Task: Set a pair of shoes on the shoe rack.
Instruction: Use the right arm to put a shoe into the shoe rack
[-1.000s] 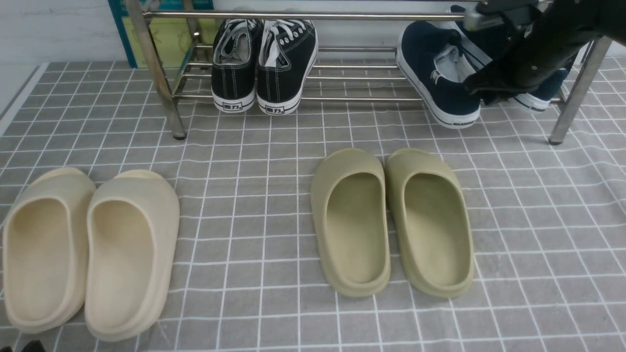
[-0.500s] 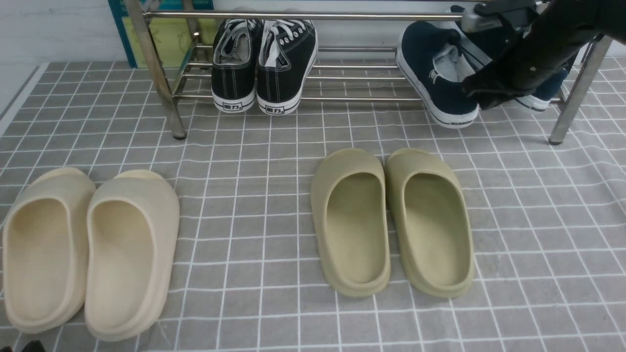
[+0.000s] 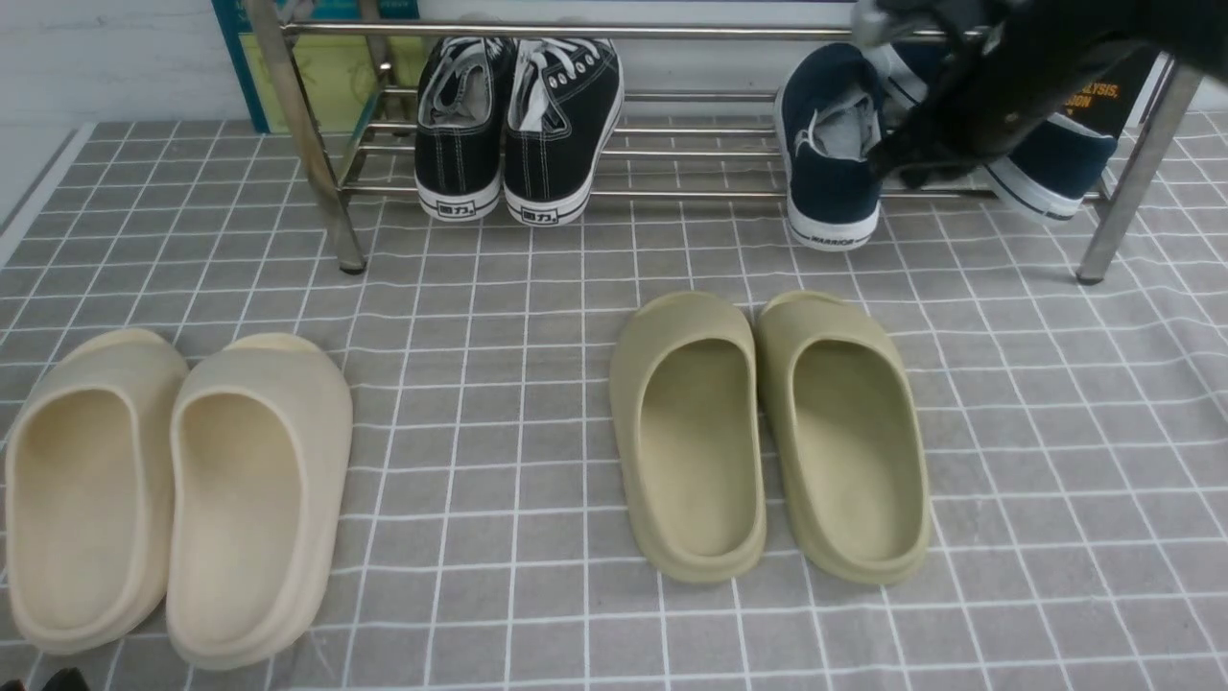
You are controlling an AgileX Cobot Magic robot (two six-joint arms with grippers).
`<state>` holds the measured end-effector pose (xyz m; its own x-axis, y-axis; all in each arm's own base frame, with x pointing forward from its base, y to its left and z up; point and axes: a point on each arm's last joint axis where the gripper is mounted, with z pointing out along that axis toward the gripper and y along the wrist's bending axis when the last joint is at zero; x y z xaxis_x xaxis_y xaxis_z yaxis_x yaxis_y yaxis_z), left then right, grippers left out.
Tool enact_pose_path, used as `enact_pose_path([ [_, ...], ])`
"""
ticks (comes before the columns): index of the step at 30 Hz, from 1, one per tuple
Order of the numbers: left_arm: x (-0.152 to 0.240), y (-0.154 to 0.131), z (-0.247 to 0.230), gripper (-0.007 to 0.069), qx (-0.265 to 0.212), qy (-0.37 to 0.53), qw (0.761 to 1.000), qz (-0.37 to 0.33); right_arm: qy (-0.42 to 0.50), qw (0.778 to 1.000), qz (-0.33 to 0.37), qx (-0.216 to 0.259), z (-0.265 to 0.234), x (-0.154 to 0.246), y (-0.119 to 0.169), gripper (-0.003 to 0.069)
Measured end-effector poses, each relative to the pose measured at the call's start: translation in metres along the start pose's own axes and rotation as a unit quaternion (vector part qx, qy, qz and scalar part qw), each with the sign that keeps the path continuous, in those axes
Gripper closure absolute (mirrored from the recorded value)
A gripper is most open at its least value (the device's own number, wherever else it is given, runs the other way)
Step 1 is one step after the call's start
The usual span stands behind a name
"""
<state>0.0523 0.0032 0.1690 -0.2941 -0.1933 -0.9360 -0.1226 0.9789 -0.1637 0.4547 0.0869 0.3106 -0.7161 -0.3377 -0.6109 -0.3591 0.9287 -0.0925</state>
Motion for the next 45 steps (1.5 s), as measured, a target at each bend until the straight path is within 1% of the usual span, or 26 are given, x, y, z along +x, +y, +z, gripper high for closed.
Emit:
enact_pose_path([
  [2, 0.000, 0.000, 0.000, 0.0386, 0.000, 0.000, 1.000, 0.000, 0.000, 0.999, 0.014, 0.031, -0.019, 0.001, -0.016, 0.0554],
  [3, 0.000, 0.000, 0.000, 0.0386, 0.000, 0.000, 1.000, 0.000, -0.001, 0.999, 0.017, 0.036, -0.023, 0.001, -0.019, 0.0554],
  [4, 0.000, 0.000, 0.000, 0.0386, 0.000, 0.000, 1.000, 0.000, 0.006, 0.998, 0.036, 0.060, -0.034, 0.005, -0.035, 0.0552],
  [5, 0.000, 0.000, 0.000, 0.0386, 0.000, 0.000, 1.000, 0.000, 0.012, 0.996, 0.049, 0.073, -0.040, 0.009, -0.046, 0.0551],
  [6, 0.000, 0.000, 0.000, 0.0386, 0.000, 0.000, 1.000, 0.000, 0.013, 0.996, 0.051, 0.075, -0.042, 0.009, -0.048, 0.0551],
  [7, 0.000, 0.000, 0.000, 0.0386, 0.000, 0.000, 1.000, 0.000, 0.029, 0.993, 0.073, 0.085, -0.045, 0.017, -0.063, 0.0549],
  [8, 0.000, 0.000, 0.000, 0.0386, 0.000, 0.000, 1.000, 0.000, 0.037, 0.992, 0.083, 0.088, -0.046, 0.021, -0.070, 0.0549],
  [9, 0.000, 0.000, 0.000, 0.0386, 0.000, 0.000, 1.000, 0.000, 0.051, 0.990, 0.097, 0.089, -0.045, 0.028, -0.080, 0.0549],
  [12, 0.000, 0.000, 0.000, 0.0386, 0.000, 0.000, 1.000, 0.000, 0.071, 0.987, 0.119, 0.082, -0.036, 0.043, -0.094, 0.0549],
  [18, 0.000, 0.000, 0.000, 0.0386, 0.000, 0.000, 1.000, 0.000, 0.079, 0.988, 0.120, 0.057, -0.004, 0.062, -0.096, 0.0547],
  [23, 0.000, 0.000, 0.000, 0.0386, 0.000, 0.000, 1.000, 0.000, 0.059, 0.993, 0.097, 0.043, 0.000, 0.059, -0.094, 0.0538],
  [28, 0.000, 0.000, 0.000, 0.0386, 0.000, 0.000, 1.000, 0.000, 0.015, 0.996, 0.091, -0.018, -0.012, 0.046, -0.093, 0.0508],
  [29, 0.000, 0.000, 0.000, 0.0386, 0.000, 0.000, 1.000, 0.000, -0.009, 0.995, 0.094, -0.045, -0.016, 0.041, -0.094, 0.0485],
  [30, 0.000, 0.000, 0.000, 0.0386, 0.000, 0.000, 1.000, 0.000, -0.020, 0.994, 0.089, -0.056, -0.018, 0.040, -0.095, 0.0469],
  [31, 0.000, 0.000, 0.000, 0.0386, 0.000, 0.000, 1.000, 0.000, -0.022, 0.994, 0.088, -0.057, -0.018, 0.040, -0.095, 0.0466],
  [32, 0.000, 0.000, 0.000, 0.0386, 0.000, 0.000, 1.000, 0.000, -0.035, 0.995, 0.073, -0.066, -0.019, 0.037, -0.095, 0.0426],
  [33, 0.000, 0.000, 0.000, 0.0386, 0.000, 0.000, 1.000, 0.000, -0.037, 0.995, 0.070, -0.066, -0.019, 0.037, -0.095, 0.0421],
  [34, 0.000, 0.000, 0.000, 0.0386, 0.000, 0.000, 1.000, 0.000, -0.047, 0.995, 0.059, -0.063, -0.018, 0.035, -0.096, 0.0381],
  [36, 0.000, 0.000, 0.000, 0.0386, 0.000, 0.000, 1.000, 0.000, -0.059, 0.995, 0.056, -0.054, -0.014, 0.033, -0.097, 0.0332],
  [39, 0.000, 0.000, 0.000, 0.0386, 0.000, 0.000, 1.000, 0.000, -0.074, 0.995, 0.052, -0.029, -0.005, 0.032, -0.102, 0.0282],
  [41, 0.000, 0.000, 0.000, 0.0386, 0.000, 0.000, 1.000, 0.000, -0.078, 0.996, 0.048, -0.015, 0.000, 0.032, -0.105, 0.0269],
  [45, 0.000, 0.000, 0.000, 0.0386, 0.000, 0.000, 1.000, 0.000, -0.073, 0.996, 0.042, -0.004, 0.006, 0.034, -0.107, 0.0266],
])
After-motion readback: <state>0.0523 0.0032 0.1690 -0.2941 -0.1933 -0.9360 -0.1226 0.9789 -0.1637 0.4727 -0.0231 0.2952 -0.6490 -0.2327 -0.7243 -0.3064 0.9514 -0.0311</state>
